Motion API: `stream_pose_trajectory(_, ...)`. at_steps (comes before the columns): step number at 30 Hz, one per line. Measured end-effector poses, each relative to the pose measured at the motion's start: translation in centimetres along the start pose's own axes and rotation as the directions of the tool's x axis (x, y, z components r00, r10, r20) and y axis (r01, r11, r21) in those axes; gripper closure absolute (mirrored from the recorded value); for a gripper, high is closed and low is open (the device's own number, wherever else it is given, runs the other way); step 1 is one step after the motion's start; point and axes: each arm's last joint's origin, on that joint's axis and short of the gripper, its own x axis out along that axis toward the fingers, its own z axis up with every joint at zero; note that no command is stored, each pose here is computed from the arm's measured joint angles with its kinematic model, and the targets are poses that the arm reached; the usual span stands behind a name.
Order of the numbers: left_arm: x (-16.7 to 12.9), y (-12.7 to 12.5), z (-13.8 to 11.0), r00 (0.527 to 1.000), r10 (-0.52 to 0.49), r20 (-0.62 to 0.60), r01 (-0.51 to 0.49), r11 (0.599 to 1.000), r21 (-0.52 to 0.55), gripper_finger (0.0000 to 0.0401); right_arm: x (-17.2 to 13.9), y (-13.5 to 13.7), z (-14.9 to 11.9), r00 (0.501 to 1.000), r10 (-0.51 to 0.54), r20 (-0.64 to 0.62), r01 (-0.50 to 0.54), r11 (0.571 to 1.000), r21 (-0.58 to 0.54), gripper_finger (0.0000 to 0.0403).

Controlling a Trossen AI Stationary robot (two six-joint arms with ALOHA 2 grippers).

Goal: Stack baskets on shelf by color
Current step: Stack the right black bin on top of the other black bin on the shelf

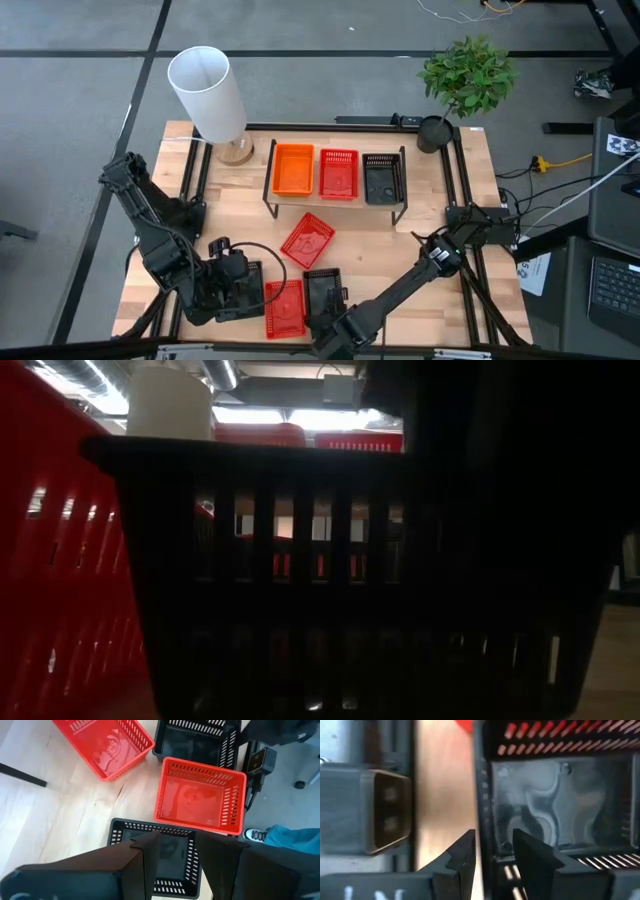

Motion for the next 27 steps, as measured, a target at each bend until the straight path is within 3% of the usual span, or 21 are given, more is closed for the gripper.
stream_pose_trajectory(3, 0.0, 0.0, 0.0, 1.0, 0.0, 0.0, 0.0, 1.0, 0.0, 0.0282, 0.1, -0.2, 0.1, 1.0, 0.001, -0.012, 0.0, 0.999, 0.054, 0.0315)
stream_pose_trajectory(6, 0.0, 0.0, 0.0, 1.0, 0.0, 0.0, 0.0, 1.0, 0.001, 0.0282, -2.7, -0.2, 0.2, 1.0, -0.005, -0.012, 0.006, 0.997, 0.071, 0.0386)
stream_pose_trajectory(10, 0.0, 0.0, 0.0, 1.0, 0.0, 0.0, 0.0, 1.0, 0.002, 0.0282, -8.7, -0.3, -1.3, 1.0, 0.013, -0.006, -0.012, 0.982, 0.188, 0.0398)
stream_pose_trajectory(13, 0.0, 0.0, 0.0, 1.0, 0.0, 0.0, 0.0, 1.0, 0.018, 0.0282, -13.4, 0.1, -2.9, 0.997, 0.03, 0.064, -0.045, 0.969, 0.243, 0.0399)
stream_pose_trajectory(19, 0.0, 0.0, 0.1, 1.0, 0.009, 0.018, -0.01, 0.998, 0.054, 0.0282, -21.2, -2.0, -6.8, 0.959, -0.187, 0.215, 0.107, 0.936, 0.336, 0.0401)
stream_pose_trajectory(23, 0.0, 0.1, 0.1, 1.0, 0.012, 0.021, -0.013, 0.998, 0.054, 0.0282, -24.5, -4.0, -7.6, 0.887, -0.269, 0.375, 0.167, 0.945, 0.282, 0.0401)
stream_pose_trajectory(27, 0.0, 0.0, 0.1, 1.0, 0.012, 0.022, -0.013, 0.998, 0.054, 0.0282, -26.5, -7.3, -8.0, 0.856, -0.315, 0.41, 0.223, 0.941, 0.256, 0.0401)
